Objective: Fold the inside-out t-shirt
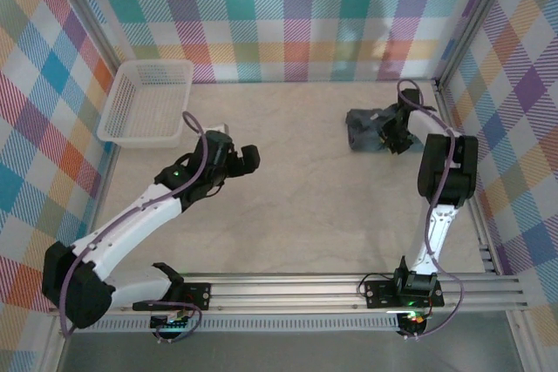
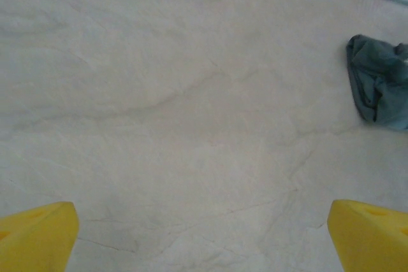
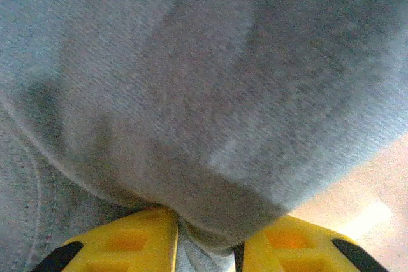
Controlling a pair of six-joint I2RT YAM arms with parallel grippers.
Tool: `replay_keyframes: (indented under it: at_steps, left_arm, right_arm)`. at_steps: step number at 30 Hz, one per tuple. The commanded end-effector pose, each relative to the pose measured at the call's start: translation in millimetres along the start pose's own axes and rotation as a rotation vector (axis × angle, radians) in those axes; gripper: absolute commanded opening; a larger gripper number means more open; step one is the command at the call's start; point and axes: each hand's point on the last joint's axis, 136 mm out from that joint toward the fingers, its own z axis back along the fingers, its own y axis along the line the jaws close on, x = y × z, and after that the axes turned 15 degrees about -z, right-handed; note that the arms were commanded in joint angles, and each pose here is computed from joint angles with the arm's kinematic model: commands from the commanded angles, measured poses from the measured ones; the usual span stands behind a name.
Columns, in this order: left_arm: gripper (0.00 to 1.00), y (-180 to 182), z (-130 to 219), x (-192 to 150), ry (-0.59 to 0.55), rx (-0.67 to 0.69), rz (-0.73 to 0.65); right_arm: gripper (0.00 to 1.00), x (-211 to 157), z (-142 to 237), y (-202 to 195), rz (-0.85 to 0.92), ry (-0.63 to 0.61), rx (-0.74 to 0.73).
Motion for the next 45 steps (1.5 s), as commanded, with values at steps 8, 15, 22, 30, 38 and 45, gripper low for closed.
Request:
replay_keyframes:
  at_steps: [8,15,22,30,38,45]
  left_arm:
    - [1.00,50.2,23.8,-10.1,-0.049,0.166,0.020]
    - [1.00,88.2,34.2,-8.8,-0.045,0.350,0.054]
    - [1.00,141.6,42.4,3.2,-0.149,0.580,0.056]
    - [1.00,182.6,28.9,-17.4,-0.180,0.771,-0.123]
    - [1.00,187.2,-14.5,-50.5,-0.240,0.565,-0.178]
    - [0.99,185.5,-56.2,-47.6,-0.302,0.389,-0.173]
  right_arm:
    - [0.31,68.4,-20.6,59.8,0.027,-0.098,0.033]
    - [0.38,64.1,38.1,100.3,0.206,-0.077,0.177]
    - [0.52,28.8,150.1,51.5,0.441,-0.203,0.347]
    - [0.80,-9.9,157.3,-50.4,0.674,-0.419,0.414]
    - [0.85,-51.1,111.0,-41.5,0.870,-0.453,0.629]
    - [1.00,-65.7,82.7,-43.0,0.949,-0.599,0.693]
